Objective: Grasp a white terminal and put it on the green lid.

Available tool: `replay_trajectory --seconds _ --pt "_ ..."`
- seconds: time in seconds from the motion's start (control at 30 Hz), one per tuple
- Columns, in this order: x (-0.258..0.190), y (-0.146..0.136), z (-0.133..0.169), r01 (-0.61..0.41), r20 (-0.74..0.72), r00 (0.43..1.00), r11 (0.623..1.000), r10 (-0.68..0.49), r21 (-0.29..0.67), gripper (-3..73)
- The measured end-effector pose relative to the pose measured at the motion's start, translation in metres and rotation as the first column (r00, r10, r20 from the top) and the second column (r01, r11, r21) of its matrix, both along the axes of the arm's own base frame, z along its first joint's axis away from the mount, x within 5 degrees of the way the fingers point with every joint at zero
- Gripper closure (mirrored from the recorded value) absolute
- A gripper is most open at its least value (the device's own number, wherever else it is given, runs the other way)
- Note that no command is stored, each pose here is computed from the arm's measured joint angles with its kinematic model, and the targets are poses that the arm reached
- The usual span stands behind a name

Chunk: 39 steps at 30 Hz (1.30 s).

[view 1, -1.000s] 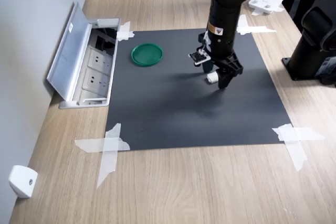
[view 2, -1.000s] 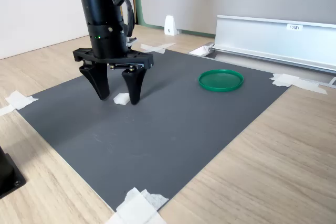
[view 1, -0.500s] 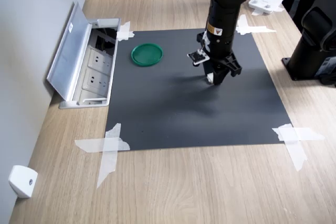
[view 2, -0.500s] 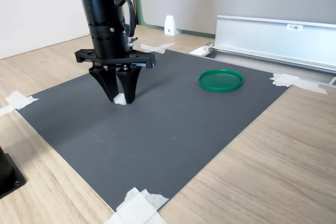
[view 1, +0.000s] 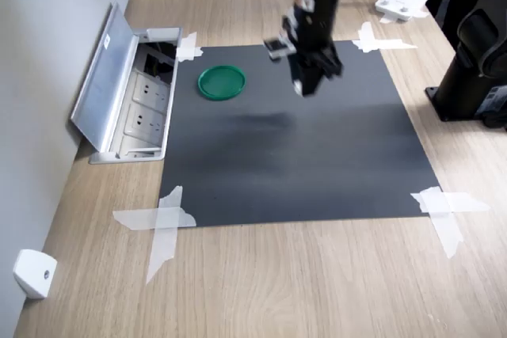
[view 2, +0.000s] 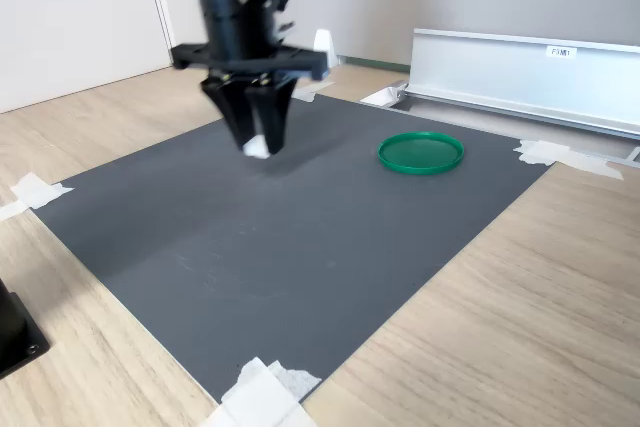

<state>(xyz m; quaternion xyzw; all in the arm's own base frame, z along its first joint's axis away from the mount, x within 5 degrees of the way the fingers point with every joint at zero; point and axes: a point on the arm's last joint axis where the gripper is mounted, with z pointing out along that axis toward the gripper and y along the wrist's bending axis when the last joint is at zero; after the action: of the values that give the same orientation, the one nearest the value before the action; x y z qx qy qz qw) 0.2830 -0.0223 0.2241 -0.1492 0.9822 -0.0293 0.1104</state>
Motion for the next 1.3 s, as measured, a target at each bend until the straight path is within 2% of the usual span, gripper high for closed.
replay_trajectory --seconds 0.17,0.43,0.7,1.0,1.1,1.3 --pt "0.031 -0.031 0.01 0.033 0.042 0.999 0.999 -0.032 -0.019 42.4" --pt "0.09 -0.058 -0.01 0.021 0.039 0.999 0.999 -0.02 -0.036 42.4" --pt "0.124 -0.065 -0.037 0.009 0.001 1.0 1.0 -0.009 -0.023 42.4" --pt "0.125 -0.061 -0.039 -0.027 -0.012 1.0 0.999 0.027 0.022 41.7" --pt "0.125 -0.061 -0.039 -0.028 -0.021 0.999 0.999 0.029 0.026 35.3" --pt "0.123 -0.064 -0.041 -0.032 -0.047 0.998 0.999 0.031 -0.011 12.4"
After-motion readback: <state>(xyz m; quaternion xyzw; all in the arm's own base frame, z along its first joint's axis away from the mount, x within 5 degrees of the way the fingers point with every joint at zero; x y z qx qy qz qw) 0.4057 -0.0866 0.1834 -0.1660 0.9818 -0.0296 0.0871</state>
